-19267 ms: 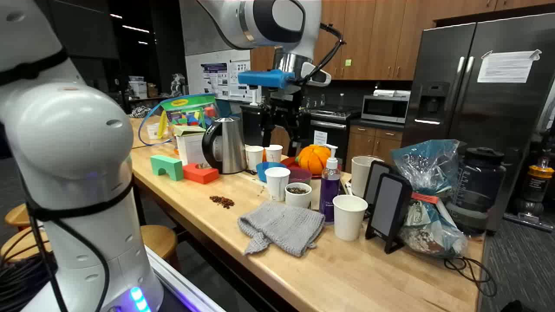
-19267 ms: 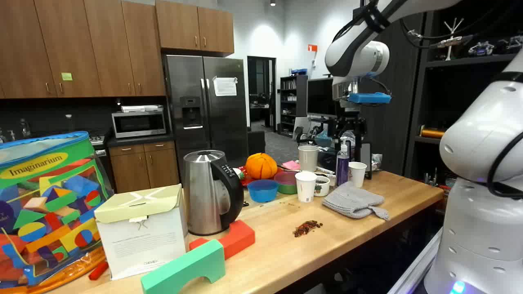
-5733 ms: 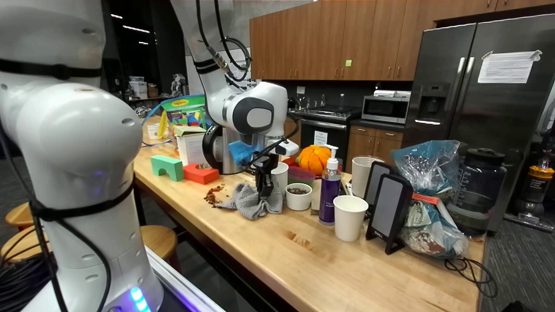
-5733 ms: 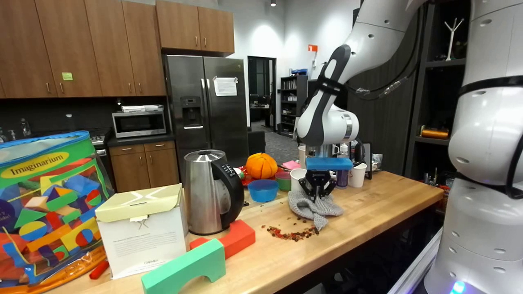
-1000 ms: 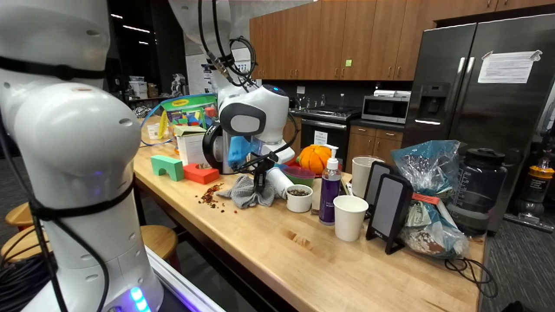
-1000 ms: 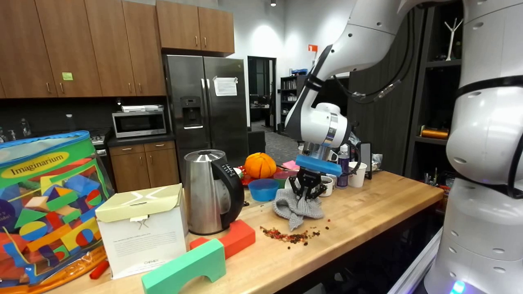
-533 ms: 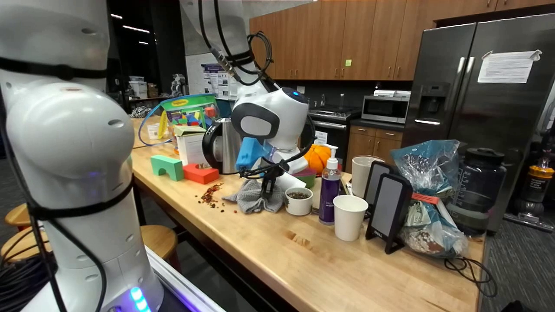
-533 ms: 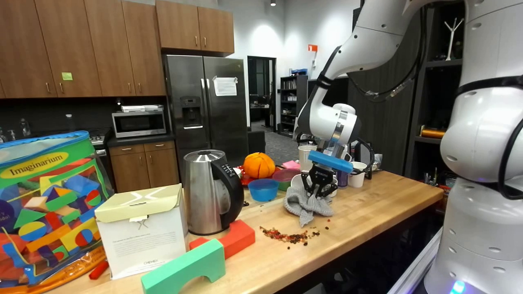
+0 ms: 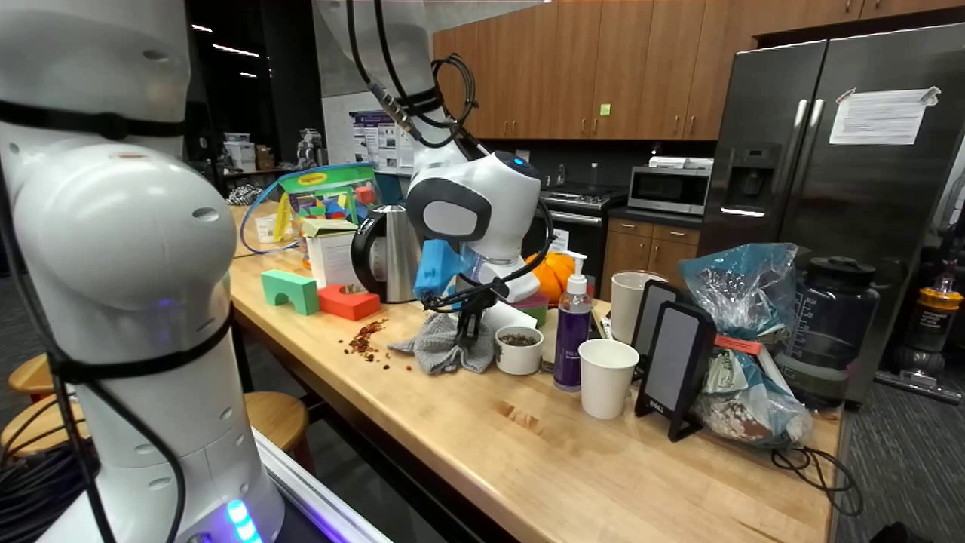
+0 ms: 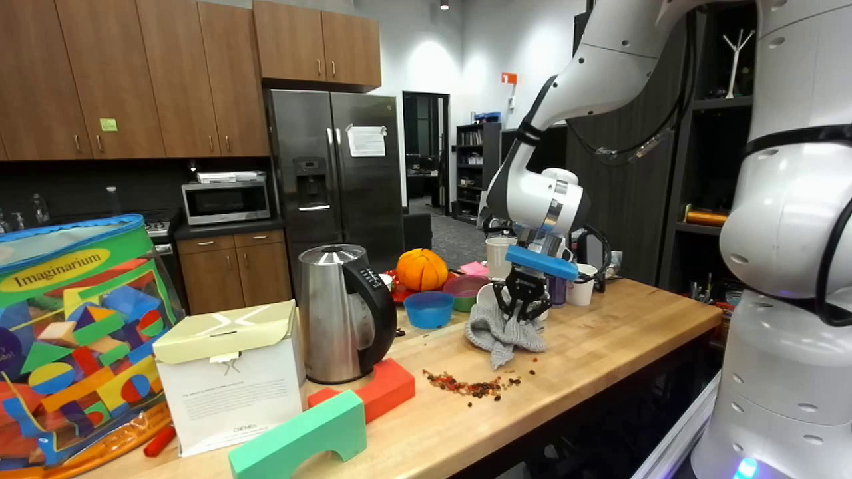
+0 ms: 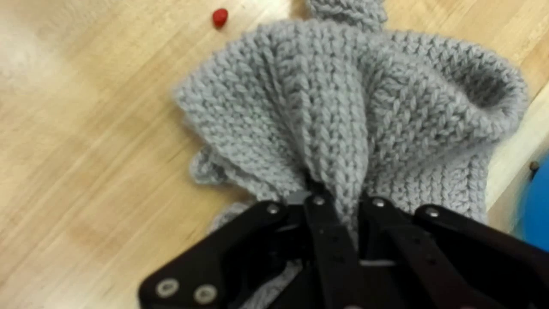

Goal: Wipe the table with the gray cloth

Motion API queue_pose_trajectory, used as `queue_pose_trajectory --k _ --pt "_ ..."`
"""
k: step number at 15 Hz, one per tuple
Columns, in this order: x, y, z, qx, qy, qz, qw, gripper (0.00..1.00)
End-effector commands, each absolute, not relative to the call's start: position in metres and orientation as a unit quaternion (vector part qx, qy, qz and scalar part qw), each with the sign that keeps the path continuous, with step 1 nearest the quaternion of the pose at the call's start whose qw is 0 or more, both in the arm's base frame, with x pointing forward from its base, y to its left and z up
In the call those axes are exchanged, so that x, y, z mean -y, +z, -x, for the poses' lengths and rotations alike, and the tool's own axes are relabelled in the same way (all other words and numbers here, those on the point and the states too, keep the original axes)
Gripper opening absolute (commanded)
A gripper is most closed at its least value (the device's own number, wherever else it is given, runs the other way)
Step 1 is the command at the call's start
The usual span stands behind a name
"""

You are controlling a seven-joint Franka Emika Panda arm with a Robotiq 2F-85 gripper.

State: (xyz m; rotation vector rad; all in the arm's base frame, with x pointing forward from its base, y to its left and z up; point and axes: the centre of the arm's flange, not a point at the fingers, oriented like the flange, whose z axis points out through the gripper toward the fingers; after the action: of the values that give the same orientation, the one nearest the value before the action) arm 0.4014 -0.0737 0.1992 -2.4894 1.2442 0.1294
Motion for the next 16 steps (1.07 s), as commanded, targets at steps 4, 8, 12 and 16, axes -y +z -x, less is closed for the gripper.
queue_pose_trajectory --k 4,8,12,16 --pt "0.006 0.168 -0.416 -0.352 0.056 0.930 0.085 0.03" --pt "-0.044 0.169 -0.423 -0.286 0.039 0.956 0.041 0.03" --pt "-0.086 0.172 -0.428 -0.226 0.025 0.974 -0.001 0.03" --pt "-0.130 0.169 -0.435 -0.169 0.016 0.984 -0.051 0.03"
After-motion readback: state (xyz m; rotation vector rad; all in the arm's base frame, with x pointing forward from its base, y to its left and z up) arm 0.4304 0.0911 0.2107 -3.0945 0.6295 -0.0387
